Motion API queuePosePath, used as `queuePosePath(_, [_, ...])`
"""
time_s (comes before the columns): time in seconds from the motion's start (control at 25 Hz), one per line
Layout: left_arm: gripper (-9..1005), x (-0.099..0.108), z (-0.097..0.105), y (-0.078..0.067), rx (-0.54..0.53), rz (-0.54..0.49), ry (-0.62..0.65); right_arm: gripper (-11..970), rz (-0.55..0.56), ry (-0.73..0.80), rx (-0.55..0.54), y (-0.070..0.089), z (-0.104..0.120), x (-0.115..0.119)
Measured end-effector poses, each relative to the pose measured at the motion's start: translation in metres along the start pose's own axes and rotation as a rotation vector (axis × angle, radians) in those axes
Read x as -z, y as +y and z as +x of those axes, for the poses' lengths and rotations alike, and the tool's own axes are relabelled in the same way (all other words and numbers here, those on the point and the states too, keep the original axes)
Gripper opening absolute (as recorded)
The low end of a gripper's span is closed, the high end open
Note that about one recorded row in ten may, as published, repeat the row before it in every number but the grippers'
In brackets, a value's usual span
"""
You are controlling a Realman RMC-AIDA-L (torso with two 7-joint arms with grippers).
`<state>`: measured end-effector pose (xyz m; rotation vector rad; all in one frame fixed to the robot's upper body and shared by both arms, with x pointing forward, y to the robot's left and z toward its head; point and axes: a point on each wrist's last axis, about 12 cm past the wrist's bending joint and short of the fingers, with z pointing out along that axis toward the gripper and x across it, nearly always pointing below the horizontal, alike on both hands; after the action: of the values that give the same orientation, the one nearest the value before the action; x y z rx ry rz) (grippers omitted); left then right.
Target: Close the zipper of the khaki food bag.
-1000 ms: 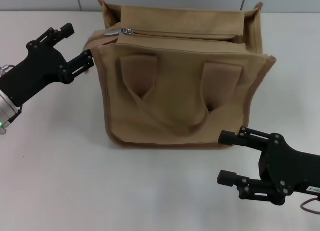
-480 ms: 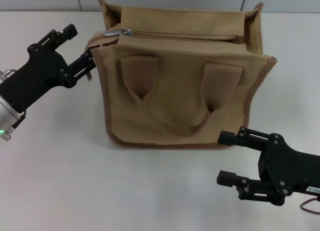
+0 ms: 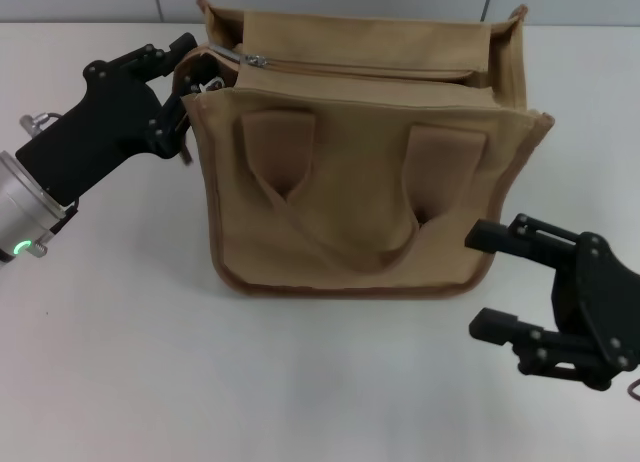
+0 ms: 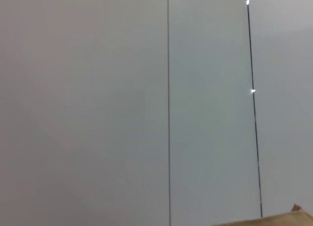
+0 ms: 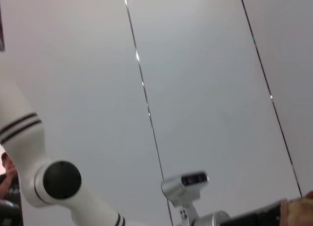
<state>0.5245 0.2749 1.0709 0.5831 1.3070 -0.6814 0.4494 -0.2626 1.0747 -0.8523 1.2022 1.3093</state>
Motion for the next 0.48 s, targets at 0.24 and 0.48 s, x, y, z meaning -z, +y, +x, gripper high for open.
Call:
queuePosePath(0.24, [181,-0.003,-0.002,-0.005,-0.031,0.018,-0.044,768,0.012,-0.043,0.014,-0.001,-0.005,0.001])
queuePosePath(0.48, [65,-0.003,-0.009,-0.012,-0.045,0.058,-0.128,768,0.058,-0.131,-0.01,-0.003,-0.015,0.007])
